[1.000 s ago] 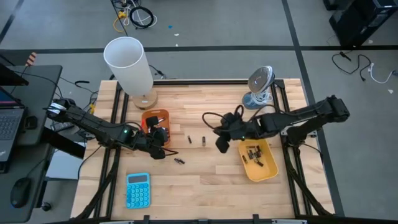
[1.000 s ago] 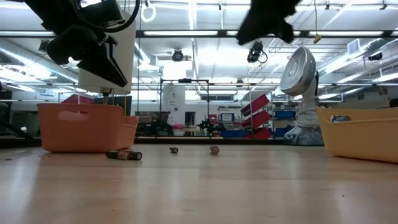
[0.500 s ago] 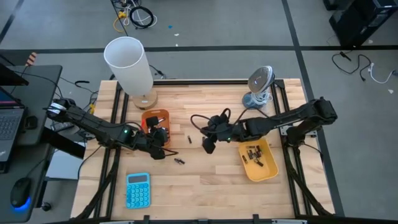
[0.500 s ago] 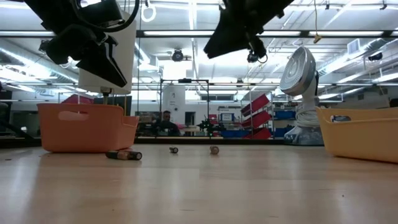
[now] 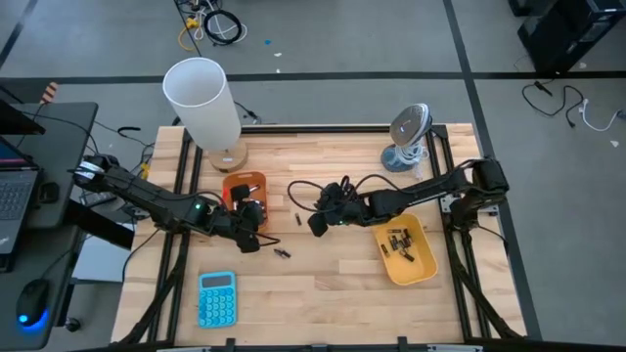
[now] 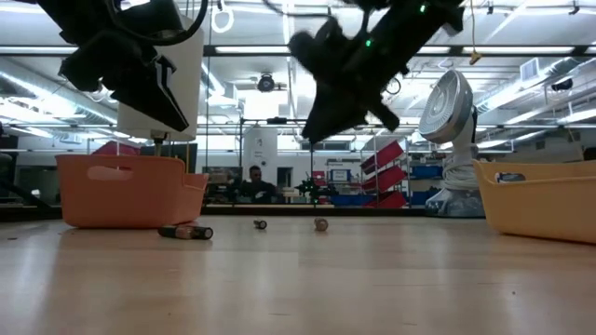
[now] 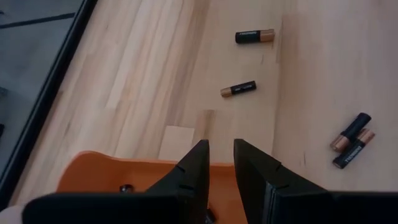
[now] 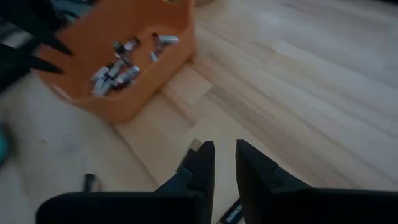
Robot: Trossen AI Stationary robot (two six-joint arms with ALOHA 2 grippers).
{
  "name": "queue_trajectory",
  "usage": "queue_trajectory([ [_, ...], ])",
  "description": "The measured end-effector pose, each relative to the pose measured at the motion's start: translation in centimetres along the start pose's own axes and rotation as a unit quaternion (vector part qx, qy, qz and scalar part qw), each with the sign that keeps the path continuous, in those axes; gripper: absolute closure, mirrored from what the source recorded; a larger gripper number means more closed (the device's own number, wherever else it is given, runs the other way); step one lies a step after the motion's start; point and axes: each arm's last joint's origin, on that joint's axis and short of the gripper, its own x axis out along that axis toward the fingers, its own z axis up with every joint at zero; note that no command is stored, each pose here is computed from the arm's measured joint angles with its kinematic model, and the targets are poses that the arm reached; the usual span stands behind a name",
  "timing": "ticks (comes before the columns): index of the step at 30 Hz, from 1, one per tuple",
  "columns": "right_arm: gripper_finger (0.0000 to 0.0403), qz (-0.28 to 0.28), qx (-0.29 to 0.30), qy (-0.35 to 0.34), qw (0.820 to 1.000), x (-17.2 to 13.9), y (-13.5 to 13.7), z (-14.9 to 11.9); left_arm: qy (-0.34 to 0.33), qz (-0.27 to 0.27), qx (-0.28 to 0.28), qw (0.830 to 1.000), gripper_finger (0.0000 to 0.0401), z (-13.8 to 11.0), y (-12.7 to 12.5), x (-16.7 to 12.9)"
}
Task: Sort batteries
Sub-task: Put the gold battery into the yellow bin
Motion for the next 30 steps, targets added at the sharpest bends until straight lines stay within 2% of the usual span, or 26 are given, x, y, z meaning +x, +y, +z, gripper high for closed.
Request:
queue_trajectory([
  [6,0.0351,0.01,0.004,0.024,1.0,1.8,0.3,-1.4,-0.002,-0.006,-0.013,1.0,0.0325,0.1,0.0,0.0],
  [15,0.0351,-0.06,0.034,0.08,0.994,2.4,-1.4,-2.5,-0.011,-0.008,-0.019,1.0,0.0325,0.2,-0.1,0.0],
  [19,0.035,-0.056,0.036,0.098,0.993,2.6,-1.7,-2.3,-0.015,-0.009,-0.022,1.0,0.0325,0.3,-0.1,0.0],
  [30,0.03,-0.053,0.01,0.106,0.993,2.9,-1.4,-3.2,-0.046,-0.017,-0.043,0.998,0.0325,1.0,-0.3,0.0],
])
